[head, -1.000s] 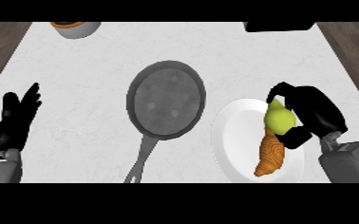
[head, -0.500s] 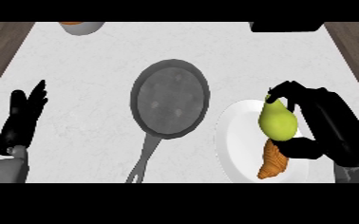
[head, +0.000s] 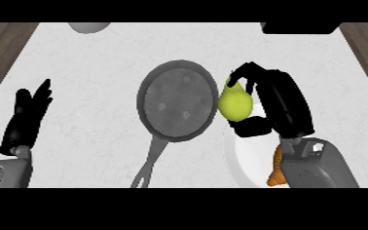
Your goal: Pick the pear from the plate and place it in the pan
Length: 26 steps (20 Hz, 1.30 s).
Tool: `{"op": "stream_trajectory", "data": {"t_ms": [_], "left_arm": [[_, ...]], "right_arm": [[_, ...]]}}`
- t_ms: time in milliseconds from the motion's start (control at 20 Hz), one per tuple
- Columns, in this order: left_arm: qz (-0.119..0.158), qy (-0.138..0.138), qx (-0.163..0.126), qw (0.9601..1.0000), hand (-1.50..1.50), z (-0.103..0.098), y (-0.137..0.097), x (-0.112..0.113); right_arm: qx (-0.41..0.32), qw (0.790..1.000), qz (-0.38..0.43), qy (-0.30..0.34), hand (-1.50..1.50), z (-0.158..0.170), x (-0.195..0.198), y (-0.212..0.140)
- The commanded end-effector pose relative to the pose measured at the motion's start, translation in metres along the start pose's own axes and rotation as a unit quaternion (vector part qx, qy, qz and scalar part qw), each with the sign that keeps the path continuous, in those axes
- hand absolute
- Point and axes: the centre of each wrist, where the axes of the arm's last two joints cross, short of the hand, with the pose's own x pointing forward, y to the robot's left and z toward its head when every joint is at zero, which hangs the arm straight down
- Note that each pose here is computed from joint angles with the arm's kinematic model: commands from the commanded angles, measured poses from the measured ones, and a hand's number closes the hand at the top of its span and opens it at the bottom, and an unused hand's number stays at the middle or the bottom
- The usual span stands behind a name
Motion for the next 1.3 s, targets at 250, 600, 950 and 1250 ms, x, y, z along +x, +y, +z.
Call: {"op": "stream_trajectory", "data": {"t_ms": [250,600,950,1250], "left_arm": [[0.0,-0.005,-0.008,1.0,0.0,0.002,-0.003,0.012],[0.004,-0.016,-0.007,0.9998,0.0,-0.005,-0.009,0.009],[-0.006,-0.028,-0.029,0.9992,0.0,-0.007,-0.002,0.008],[-0.011,-0.046,-0.038,0.9982,0.0,-0.009,-0.017,0.023]], "right_arm": [[0.026,0.997,-0.056,0.041,1.5,-0.074,0.034,0.063],[0.041,0.996,-0.053,0.055,1.5,-0.103,0.017,0.115],[0.067,0.989,-0.104,0.078,1.5,-0.097,-0.006,0.144],[0.097,0.975,-0.17,0.106,-1.5,-0.096,-0.022,0.152]]}}
